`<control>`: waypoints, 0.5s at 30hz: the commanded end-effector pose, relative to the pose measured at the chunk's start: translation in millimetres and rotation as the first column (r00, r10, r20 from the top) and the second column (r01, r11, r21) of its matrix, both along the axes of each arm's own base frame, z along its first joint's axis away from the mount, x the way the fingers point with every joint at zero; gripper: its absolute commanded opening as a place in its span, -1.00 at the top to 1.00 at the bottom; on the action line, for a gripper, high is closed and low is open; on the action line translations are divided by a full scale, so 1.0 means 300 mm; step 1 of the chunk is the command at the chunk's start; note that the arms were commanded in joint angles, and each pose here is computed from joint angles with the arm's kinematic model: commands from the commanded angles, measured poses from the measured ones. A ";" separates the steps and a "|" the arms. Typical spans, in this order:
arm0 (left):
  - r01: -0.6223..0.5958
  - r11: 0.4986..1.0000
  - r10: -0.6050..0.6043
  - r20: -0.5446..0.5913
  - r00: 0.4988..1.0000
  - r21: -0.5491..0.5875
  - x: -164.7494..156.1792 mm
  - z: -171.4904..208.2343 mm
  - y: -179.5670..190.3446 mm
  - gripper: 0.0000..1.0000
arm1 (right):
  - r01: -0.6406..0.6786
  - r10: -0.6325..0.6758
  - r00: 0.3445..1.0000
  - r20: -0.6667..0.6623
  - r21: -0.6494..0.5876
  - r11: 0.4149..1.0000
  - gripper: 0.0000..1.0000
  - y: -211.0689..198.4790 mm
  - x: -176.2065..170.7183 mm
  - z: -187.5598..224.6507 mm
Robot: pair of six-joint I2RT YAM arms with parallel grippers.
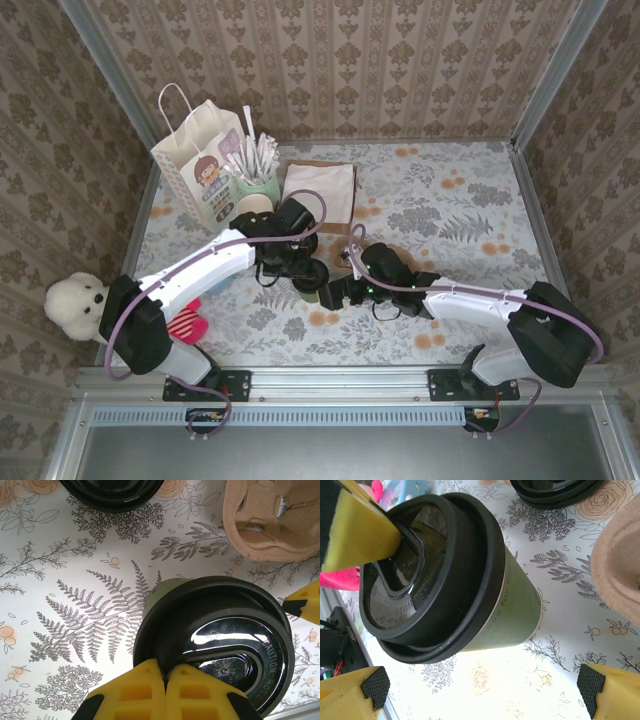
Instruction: Pack the takeout coffee
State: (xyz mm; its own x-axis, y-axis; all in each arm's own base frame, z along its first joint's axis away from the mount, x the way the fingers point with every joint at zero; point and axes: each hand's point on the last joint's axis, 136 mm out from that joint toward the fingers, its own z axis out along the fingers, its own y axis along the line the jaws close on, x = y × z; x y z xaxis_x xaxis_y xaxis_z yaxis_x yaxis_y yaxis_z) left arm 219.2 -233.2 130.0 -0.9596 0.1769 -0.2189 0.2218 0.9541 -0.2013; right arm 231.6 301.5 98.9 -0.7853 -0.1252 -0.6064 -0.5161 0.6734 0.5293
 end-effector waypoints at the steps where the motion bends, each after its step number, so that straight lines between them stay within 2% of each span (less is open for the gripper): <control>1: 0.014 0.999 -0.010 -0.088 0.996 0.039 -0.047 -0.042 0.011 1.00 | 0.004 -0.003 1.000 -0.016 0.032 0.999 -0.99 0.023 0.011 0.001; 7: 0.015 0.999 -0.011 -0.091 0.996 0.040 -0.053 -0.049 0.013 1.00 | 0.036 -0.049 0.991 0.126 0.106 0.994 -0.99 0.027 0.058 0.059; 15: 0.024 0.999 -0.021 -0.091 0.996 0.028 -0.051 -0.047 0.002 1.00 | -0.007 0.009 0.949 0.316 -0.009 1.000 -0.98 0.011 0.092 0.057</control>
State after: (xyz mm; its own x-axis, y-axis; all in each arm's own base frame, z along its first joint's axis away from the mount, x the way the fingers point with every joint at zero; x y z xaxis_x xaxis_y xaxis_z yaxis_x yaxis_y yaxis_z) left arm 218.2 -235.3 130.0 -0.9611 0.1794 -0.2100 0.2235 0.9520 -0.2093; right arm 248.1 306.4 107.9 -0.6534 -0.1110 -0.7488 -0.6135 0.6571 0.4380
